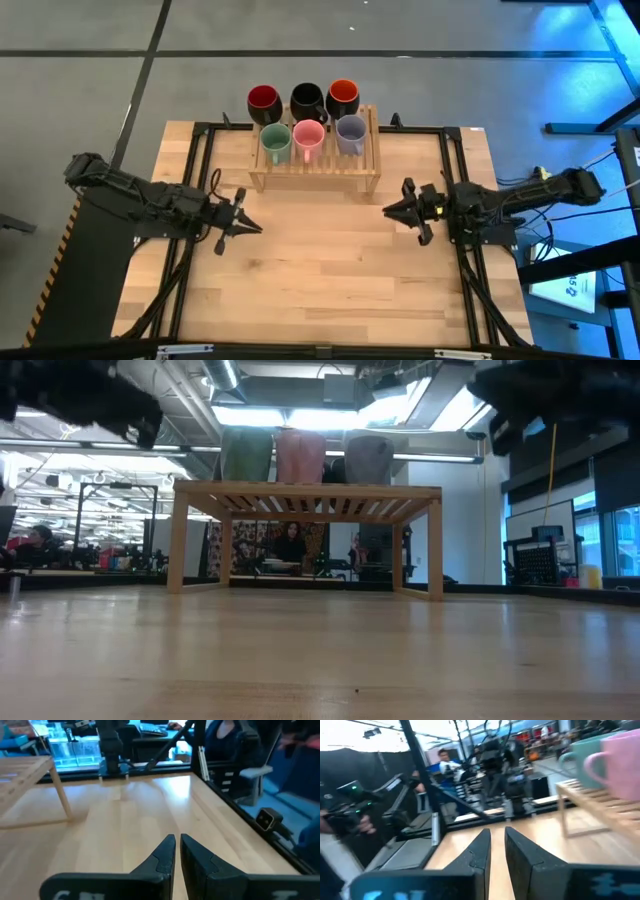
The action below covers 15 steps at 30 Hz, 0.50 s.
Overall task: Place coffee mugs
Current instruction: Return to Home Position
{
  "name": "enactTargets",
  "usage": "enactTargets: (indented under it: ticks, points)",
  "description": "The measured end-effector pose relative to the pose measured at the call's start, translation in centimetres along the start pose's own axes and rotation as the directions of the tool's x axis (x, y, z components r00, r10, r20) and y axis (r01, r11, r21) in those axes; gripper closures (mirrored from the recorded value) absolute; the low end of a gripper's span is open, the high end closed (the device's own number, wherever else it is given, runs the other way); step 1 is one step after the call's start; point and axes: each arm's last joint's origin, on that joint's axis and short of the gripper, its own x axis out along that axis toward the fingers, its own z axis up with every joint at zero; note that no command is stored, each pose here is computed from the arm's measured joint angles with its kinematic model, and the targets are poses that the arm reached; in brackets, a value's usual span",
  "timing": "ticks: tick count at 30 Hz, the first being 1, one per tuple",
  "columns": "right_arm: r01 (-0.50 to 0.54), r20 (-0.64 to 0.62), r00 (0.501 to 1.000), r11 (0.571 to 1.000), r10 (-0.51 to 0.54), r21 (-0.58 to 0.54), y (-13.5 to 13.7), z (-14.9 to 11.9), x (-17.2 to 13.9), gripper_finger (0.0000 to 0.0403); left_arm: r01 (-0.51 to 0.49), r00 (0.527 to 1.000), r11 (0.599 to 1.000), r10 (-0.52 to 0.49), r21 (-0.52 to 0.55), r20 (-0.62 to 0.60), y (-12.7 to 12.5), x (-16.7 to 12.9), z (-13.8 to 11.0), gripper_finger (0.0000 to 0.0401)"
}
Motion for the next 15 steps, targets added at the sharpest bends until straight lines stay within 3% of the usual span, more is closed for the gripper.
enactTargets:
  ticks: [7, 15]
  points:
    - [0.053, 0.069, 0.996, 0.998, -0.052, -0.02, -1.2, -1.2, -2.5, 0.0358, 0.009, 0.984, 0.999, -0.002, -0.041, 0.18, 0.9, -0.4, -3.1, 0.0379]
    - [0.058, 0.115, 0.992, 0.998, -0.057, -0.008, -1.7, -2.9, -4.7, 0.0358, -0.005, 0.974, 0.995, 0.028, -0.103, 0.224, 1.1, -1.2, -4.4, 0.0379]
